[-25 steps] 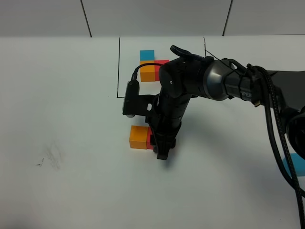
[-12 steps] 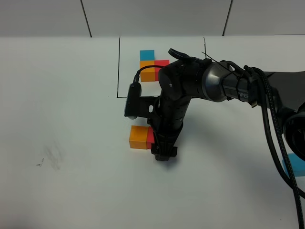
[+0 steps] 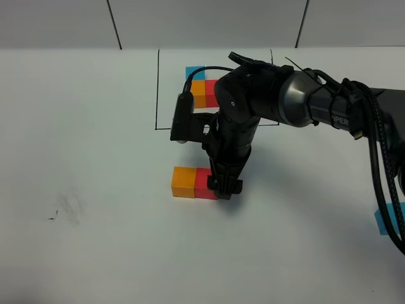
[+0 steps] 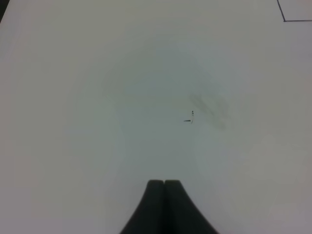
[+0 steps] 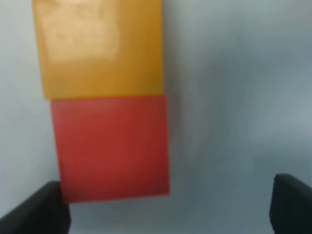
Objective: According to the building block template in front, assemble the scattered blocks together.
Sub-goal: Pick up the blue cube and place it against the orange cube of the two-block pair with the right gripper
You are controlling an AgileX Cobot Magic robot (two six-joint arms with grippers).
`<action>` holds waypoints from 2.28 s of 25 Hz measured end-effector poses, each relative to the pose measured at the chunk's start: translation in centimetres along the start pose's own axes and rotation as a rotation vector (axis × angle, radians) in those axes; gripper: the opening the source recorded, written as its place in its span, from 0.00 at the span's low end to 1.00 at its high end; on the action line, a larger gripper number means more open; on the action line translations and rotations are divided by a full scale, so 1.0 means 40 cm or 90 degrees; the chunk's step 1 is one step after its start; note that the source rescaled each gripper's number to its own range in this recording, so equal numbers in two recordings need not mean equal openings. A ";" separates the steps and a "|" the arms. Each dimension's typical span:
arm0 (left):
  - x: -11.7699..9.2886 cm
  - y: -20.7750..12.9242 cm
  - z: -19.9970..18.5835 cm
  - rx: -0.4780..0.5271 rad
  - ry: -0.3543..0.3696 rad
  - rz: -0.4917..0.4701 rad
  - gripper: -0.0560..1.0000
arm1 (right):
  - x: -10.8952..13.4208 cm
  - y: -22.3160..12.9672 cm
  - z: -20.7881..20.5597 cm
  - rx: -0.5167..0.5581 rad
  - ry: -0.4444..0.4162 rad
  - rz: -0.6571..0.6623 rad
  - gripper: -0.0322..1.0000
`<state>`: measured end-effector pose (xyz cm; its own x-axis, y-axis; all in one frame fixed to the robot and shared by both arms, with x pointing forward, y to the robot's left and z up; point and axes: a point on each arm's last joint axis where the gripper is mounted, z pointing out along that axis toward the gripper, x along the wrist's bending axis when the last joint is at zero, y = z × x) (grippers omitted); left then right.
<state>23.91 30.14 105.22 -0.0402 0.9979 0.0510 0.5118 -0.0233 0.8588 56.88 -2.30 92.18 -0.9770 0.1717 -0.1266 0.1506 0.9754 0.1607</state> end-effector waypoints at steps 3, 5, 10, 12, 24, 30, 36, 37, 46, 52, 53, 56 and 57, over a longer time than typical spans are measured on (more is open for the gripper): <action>0.000 0.000 0.000 0.000 0.000 0.000 0.05 | -0.008 -0.014 -0.017 0.010 0.006 0.011 0.82; 0.000 0.000 0.000 0.000 0.000 0.000 0.05 | -0.015 -0.026 -0.031 0.021 0.006 0.014 0.82; 0.000 0.000 0.000 0.000 0.000 0.000 0.05 | -0.025 -0.042 -0.077 0.028 -0.003 0.021 0.81; 0.000 0.000 0.000 0.000 0.000 0.000 0.05 | -0.028 -0.044 -0.099 0.029 -0.019 0.014 0.79; 0.000 0.000 0.000 0.000 0.000 0.000 0.05 | -0.038 -0.067 -0.206 0.031 -0.074 0.046 0.22; 0.000 0.000 0.000 0.000 0.000 0.000 0.05 | -0.039 -0.084 -0.223 0.054 -0.072 0.075 0.04; 0.000 0.000 0.000 0.000 0.000 0.000 0.05 | -0.054 -0.111 -0.230 0.069 -0.066 0.137 0.04; 0.000 0.000 0.000 0.000 0.000 0.000 0.05 | -0.057 -0.115 -0.236 0.066 -0.069 0.149 0.04; 0.000 0.000 0.000 0.000 0.000 0.000 0.05 | -0.085 -0.213 -0.292 0.058 -0.091 0.255 0.04; 0.000 0.000 0.000 0.000 0.000 0.000 0.05 | -0.055 -0.324 -0.283 0.057 -0.101 0.322 0.04; 0.000 0.000 0.000 0.000 0.000 0.000 0.05 | -0.047 -0.346 -0.280 0.058 -0.102 0.337 0.04; 0.000 0.000 0.000 0.000 0.000 0.000 0.05 | -0.021 -0.412 -0.285 0.053 -0.113 0.383 0.04; 0.000 0.000 0.000 0.000 0.000 0.000 0.05 | -0.011 -0.433 -0.283 0.054 -0.115 0.398 0.04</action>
<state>23.91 30.14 105.22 -0.0402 0.9979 0.0510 0.5118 -0.0233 0.8588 52.99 -20.82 100.52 -0.6614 0.7236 -0.1972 0.7009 0.6899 0.1811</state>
